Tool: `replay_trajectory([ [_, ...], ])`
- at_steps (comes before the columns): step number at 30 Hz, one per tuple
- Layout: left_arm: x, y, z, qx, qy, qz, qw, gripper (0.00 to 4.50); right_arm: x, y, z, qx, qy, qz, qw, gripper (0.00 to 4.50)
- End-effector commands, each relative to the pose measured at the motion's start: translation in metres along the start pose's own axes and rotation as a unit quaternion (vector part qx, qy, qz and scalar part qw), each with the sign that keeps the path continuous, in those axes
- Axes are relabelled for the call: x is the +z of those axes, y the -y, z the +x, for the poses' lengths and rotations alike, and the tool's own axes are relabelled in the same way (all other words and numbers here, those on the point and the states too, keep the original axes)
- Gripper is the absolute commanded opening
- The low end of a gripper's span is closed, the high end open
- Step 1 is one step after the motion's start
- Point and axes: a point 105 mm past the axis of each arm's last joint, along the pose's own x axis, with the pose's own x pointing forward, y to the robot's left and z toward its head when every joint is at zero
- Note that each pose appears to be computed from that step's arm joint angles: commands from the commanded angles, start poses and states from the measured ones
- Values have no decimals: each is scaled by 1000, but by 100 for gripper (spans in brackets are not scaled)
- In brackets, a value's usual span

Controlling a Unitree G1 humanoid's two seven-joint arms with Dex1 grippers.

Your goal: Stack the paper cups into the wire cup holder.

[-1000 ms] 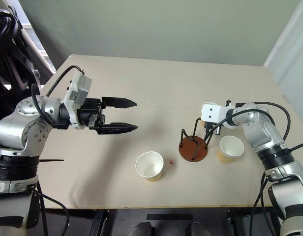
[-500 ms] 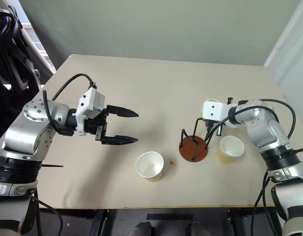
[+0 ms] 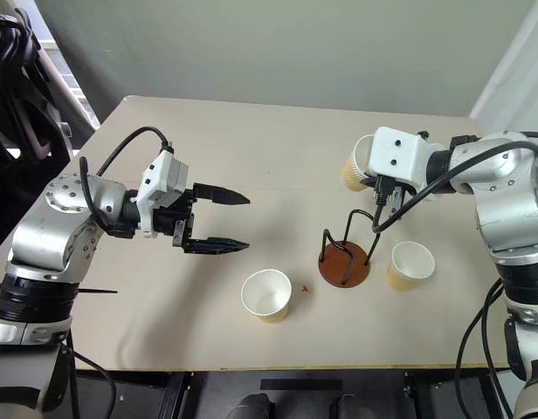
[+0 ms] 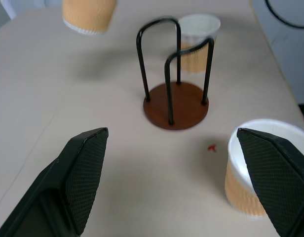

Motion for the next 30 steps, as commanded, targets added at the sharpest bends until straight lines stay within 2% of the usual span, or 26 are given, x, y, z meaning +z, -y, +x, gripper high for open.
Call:
replay_trajectory([
  [1, 16, 0, -1, 0, 16, 25, 1000, 450, 23, -1, -21, -4, 31, -7, 999, 4],
  [12, 17, -2, 0, 1, 19, 23, 1000, 450, 23, -28, -34, 51, 9, -5, 999, 4],
  [30, 16, -5, 0, 1, 18, 21, 1000, 450, 14, -61, -32, 111, -19, -5, 994, 4],
])
